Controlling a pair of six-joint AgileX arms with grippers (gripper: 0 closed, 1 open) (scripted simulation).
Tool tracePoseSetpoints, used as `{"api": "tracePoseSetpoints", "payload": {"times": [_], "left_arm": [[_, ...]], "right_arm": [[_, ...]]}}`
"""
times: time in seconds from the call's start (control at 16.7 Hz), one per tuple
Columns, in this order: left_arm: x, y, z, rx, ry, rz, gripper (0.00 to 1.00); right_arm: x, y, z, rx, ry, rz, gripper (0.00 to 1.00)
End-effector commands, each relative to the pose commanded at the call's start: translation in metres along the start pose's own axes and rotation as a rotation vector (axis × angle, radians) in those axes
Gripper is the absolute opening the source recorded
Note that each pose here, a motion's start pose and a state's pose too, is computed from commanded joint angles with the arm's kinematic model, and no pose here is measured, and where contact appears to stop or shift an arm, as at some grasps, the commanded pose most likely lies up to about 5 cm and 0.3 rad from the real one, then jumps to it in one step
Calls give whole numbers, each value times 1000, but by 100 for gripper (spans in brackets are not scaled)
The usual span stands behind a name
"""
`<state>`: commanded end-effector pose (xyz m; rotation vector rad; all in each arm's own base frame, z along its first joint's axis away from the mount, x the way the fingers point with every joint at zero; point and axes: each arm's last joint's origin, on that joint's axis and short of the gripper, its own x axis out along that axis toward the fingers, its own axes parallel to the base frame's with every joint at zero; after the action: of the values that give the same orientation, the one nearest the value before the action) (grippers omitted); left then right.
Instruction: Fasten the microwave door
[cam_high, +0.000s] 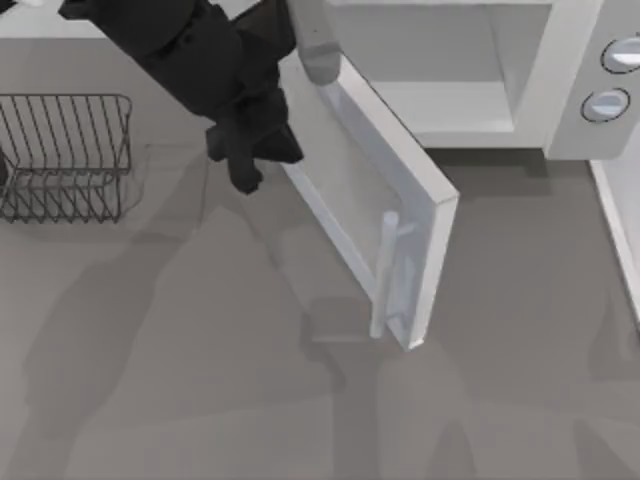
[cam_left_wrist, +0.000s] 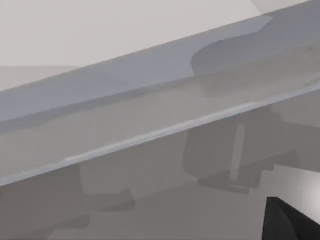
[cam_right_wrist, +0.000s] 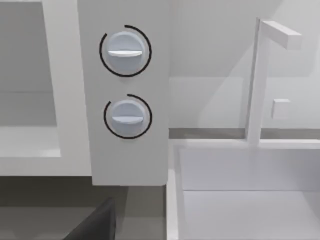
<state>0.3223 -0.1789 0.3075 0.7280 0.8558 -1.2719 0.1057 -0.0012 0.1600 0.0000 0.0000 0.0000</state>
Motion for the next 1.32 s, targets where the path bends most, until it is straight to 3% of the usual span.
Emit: {"api": "tracePoseSetpoints", "payload": {"times": [1.32], "left_arm": [[17,-6,30,-7,-2,3,0]], "right_arm": [[0,0,0,0,0,0,100]]}}
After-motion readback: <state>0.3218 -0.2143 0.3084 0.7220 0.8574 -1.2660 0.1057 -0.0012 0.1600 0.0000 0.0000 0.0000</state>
